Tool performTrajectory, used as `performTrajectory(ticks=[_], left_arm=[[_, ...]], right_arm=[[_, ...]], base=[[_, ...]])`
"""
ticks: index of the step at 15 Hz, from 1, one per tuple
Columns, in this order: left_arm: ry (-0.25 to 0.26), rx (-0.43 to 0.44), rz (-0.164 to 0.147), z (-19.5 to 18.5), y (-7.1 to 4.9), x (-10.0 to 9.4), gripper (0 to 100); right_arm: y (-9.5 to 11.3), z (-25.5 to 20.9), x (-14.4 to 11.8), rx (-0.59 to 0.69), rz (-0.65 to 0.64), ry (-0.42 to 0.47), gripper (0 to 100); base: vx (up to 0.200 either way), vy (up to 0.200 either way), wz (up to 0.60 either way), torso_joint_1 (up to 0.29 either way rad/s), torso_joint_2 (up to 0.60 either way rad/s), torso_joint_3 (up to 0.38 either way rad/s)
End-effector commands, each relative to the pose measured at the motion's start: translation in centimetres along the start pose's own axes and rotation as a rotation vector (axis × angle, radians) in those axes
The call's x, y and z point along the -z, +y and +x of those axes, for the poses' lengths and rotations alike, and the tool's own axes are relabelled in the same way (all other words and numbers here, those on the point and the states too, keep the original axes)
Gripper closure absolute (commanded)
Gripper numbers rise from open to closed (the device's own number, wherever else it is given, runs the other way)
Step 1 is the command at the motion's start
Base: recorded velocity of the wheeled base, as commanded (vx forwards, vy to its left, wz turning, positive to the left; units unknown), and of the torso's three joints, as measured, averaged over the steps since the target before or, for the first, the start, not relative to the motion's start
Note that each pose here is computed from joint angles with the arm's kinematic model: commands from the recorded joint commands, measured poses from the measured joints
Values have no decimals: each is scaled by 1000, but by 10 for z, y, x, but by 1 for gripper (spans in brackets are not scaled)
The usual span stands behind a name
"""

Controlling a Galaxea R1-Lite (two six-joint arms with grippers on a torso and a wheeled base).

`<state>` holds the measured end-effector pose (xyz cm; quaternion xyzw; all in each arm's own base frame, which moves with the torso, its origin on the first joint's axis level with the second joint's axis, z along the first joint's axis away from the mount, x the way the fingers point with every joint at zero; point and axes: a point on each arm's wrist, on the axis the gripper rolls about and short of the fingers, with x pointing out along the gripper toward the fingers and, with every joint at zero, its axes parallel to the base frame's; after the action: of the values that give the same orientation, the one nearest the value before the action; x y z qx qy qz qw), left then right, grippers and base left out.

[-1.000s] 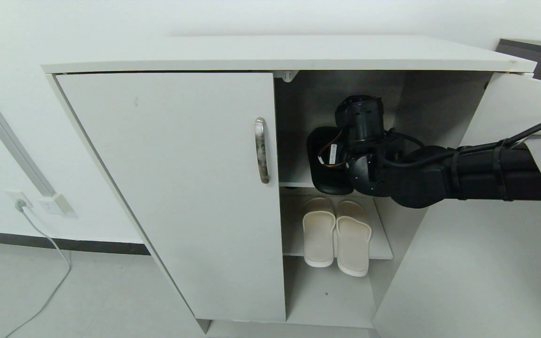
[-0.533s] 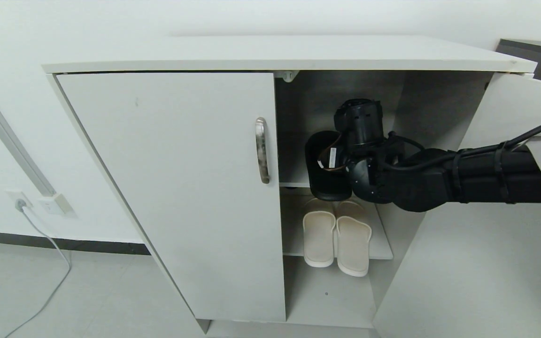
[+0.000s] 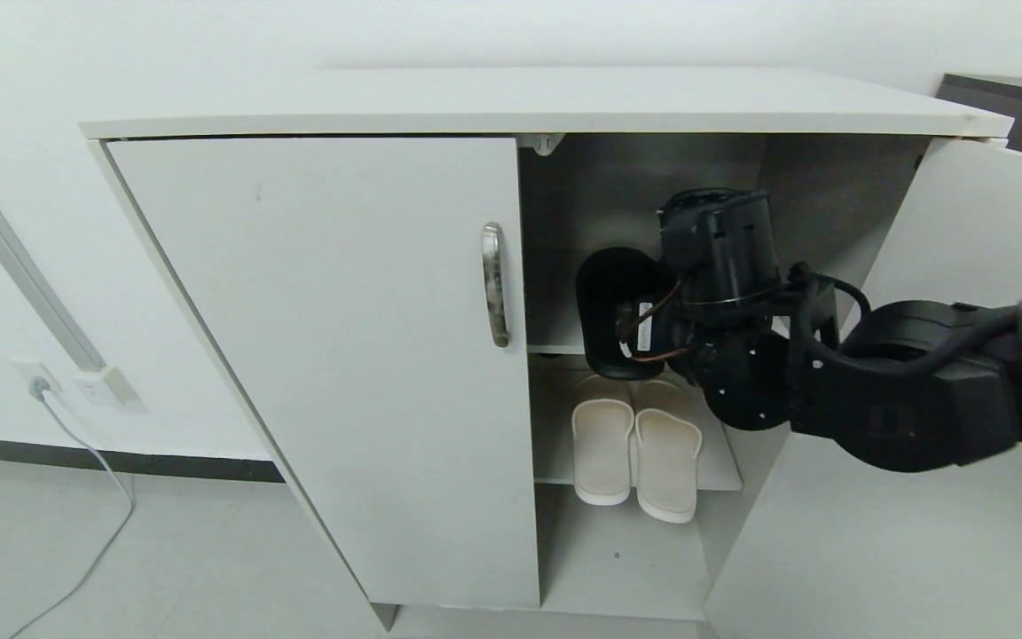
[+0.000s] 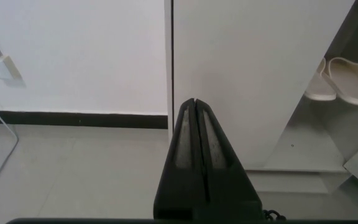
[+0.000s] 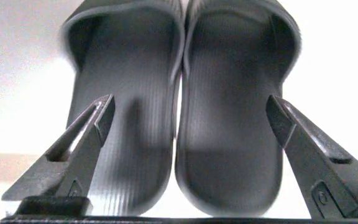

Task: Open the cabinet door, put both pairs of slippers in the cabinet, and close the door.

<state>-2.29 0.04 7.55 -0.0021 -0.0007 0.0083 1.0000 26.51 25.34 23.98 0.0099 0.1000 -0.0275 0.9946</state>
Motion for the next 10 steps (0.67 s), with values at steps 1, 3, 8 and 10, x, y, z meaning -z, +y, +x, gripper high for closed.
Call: performTrajectory(ticks=[1, 3, 8, 10], left_arm=[[1, 0, 0, 0, 0, 0, 100], [1, 0, 0, 0, 0, 0, 100], [1, 0, 1, 0, 0, 0, 100], [1, 0, 1, 0, 0, 0, 100]], right_arm=[[-14, -41, -7, -63, 18, -21, 0], [-21, -63, 10, -117, -4, -9, 0], [-21, -67, 33, -140, -7, -16, 100], [-19, -70, 33, -152, -10, -15, 100]], base=[[0, 0, 0, 0, 0, 0], [0, 0, 0, 0, 0, 0], [0, 0, 0, 0, 0, 0], [0, 0, 0, 0, 0, 0]])
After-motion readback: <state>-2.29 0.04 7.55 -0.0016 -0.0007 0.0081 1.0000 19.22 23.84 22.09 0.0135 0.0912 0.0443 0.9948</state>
